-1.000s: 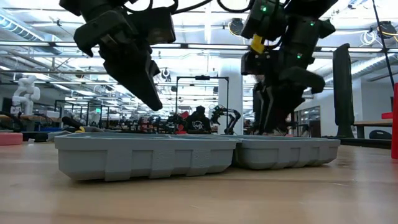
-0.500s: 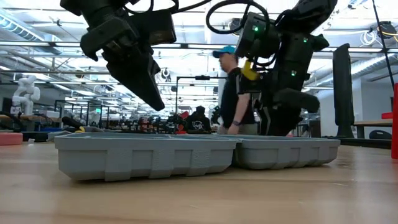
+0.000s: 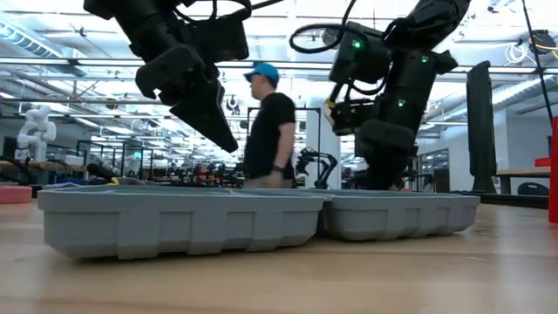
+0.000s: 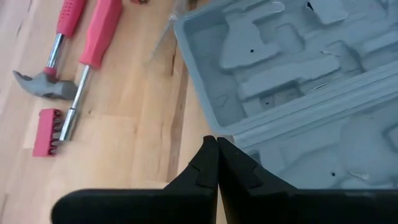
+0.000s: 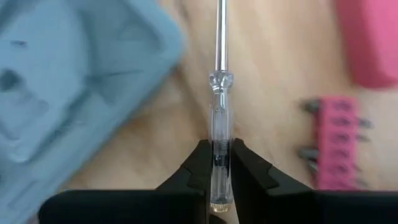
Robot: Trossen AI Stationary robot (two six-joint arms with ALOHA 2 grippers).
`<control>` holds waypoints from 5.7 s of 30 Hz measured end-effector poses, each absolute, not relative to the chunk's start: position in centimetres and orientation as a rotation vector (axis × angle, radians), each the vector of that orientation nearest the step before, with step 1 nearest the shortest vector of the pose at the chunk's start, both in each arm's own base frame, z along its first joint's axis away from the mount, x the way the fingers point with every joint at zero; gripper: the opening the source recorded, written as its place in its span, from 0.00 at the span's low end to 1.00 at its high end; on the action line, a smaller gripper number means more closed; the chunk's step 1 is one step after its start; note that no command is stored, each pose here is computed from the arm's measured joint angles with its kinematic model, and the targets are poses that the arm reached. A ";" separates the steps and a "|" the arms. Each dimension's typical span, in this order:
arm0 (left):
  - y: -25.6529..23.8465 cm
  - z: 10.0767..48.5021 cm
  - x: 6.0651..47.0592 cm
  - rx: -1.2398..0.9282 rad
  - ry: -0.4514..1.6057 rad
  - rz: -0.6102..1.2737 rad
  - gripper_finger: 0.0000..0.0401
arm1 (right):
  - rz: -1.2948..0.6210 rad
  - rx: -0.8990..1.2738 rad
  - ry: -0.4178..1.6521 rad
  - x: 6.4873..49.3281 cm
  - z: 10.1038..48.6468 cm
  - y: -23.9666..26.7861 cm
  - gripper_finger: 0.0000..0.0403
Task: Prefit tool cases
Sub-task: Put the transparent screwdriver into the gray prefit tools case
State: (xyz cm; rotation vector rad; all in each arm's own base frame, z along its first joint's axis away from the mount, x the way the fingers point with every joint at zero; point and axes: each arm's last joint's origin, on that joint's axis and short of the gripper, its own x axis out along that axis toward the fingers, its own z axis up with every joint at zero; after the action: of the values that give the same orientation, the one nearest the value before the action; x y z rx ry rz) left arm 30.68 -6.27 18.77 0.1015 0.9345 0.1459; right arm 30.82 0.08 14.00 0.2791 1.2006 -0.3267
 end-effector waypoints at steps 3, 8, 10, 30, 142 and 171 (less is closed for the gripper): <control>-6.3 18.8 30.7 0.100 0.934 0.142 0.02 | -0.375 0.319 1.177 30.3 15.2 0.0 0.08; -6.5 18.8 30.7 0.066 0.941 0.080 0.02 | -0.425 0.428 1.143 29.5 16.9 0.6 0.08; -6.5 18.7 30.7 0.068 0.945 0.082 0.02 | -0.431 0.480 1.118 29.2 17.6 1.6 0.08; -5.9 22.5 27.4 0.371 0.943 0.018 0.02 | -0.443 0.836 0.803 33.9 18.6 13.4 0.08; -5.2 21.9 20.3 0.285 0.888 -0.019 0.02 | -0.721 0.667 1.092 41.3 16.9 16.8 0.00; -5.3 22.0 20.4 0.288 0.881 -0.020 0.02 | -0.702 0.641 1.002 41.0 19.8 16.0 0.00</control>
State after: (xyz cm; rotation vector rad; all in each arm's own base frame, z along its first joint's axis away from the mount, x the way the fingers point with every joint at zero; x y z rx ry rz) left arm 20.37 -5.26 21.96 0.2876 0.8805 -0.0204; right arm 41.00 15.97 19.79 0.6408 1.0020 -0.7015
